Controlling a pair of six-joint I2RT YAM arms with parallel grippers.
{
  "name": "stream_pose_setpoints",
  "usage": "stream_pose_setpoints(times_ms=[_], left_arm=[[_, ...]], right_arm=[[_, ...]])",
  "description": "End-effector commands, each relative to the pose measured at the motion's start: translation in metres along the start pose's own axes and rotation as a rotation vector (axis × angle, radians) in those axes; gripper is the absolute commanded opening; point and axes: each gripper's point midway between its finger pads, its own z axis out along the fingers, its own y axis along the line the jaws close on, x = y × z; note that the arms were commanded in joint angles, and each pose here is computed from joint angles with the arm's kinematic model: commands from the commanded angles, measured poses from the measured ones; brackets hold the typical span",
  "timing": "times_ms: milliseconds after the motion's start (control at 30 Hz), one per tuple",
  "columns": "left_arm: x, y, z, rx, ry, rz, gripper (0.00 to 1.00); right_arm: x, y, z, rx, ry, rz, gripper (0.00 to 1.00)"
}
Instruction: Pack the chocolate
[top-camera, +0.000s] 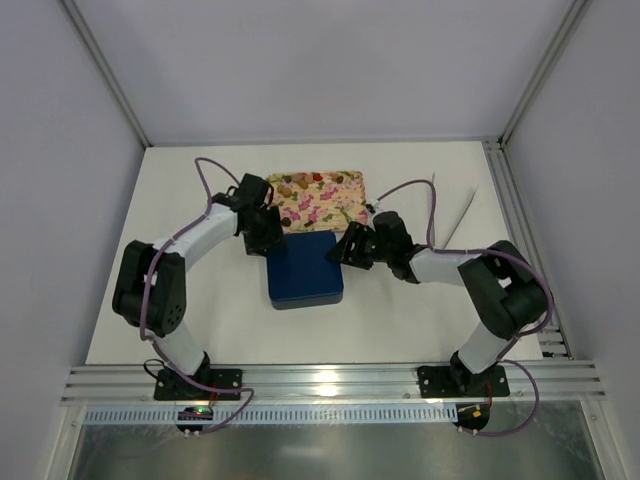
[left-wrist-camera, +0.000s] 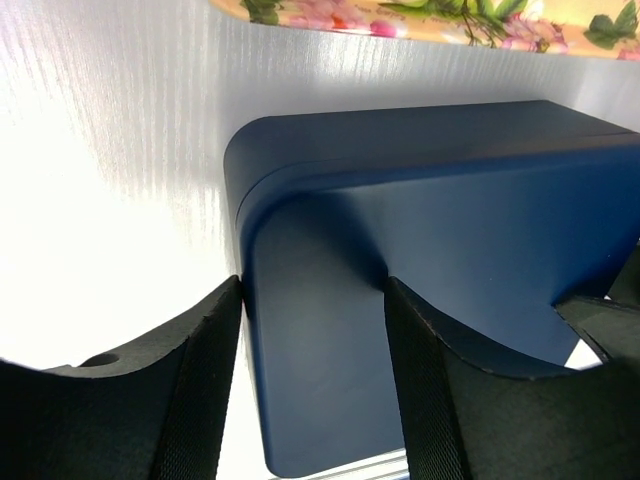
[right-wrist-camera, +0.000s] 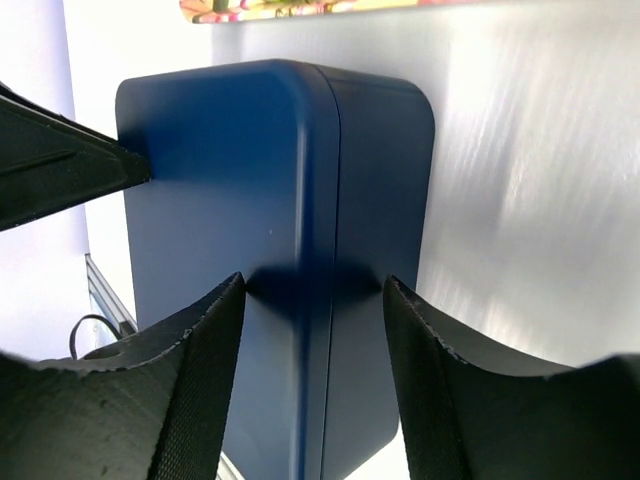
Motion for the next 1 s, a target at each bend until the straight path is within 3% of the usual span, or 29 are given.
stream_pose_setpoints(times_ms=[0,100,333,467,567,600,833,967], left_arm=[[0.066,0.079,0.005,-0.329,0.23,0.104,0.43],[0.052,0.065,-0.01,-0.275,0.179,0.124,0.49],[0.006,0.032,-0.057,-0.17,-0.013,0.183,0.77],[-0.014,0.007,-0.092,-0.064,-0.124,0.203,0.83],[-0.027,-0.009,-0.125,0.008,-0.223,0.211,0.85],[-0.032,-0.014,-0.142,0.033,-0.27,0.213,0.85],[-0.024,-0.032,-0.201,0.197,-0.413,0.23,0.88],[-0.015,-0.03,-0.214,0.227,-0.438,0.23,0.88]], right_arm=[[0.018,-0.033,-0.012,0.164,0.044,-0.027,0.47],[0.003,-0.023,-0.02,0.179,0.012,-0.061,0.51],[-0.045,0.025,-0.055,0.176,-0.089,-0.168,0.67],[-0.081,0.067,-0.087,0.141,-0.185,-0.253,0.77],[-0.098,0.09,-0.116,0.125,-0.263,-0.283,0.87],[-0.1,0.091,-0.123,0.131,-0.27,-0.288,1.0],[-0.12,0.112,-0.185,0.172,-0.406,-0.301,1.0],[-0.12,0.109,-0.212,0.203,-0.466,-0.301,1.0]])
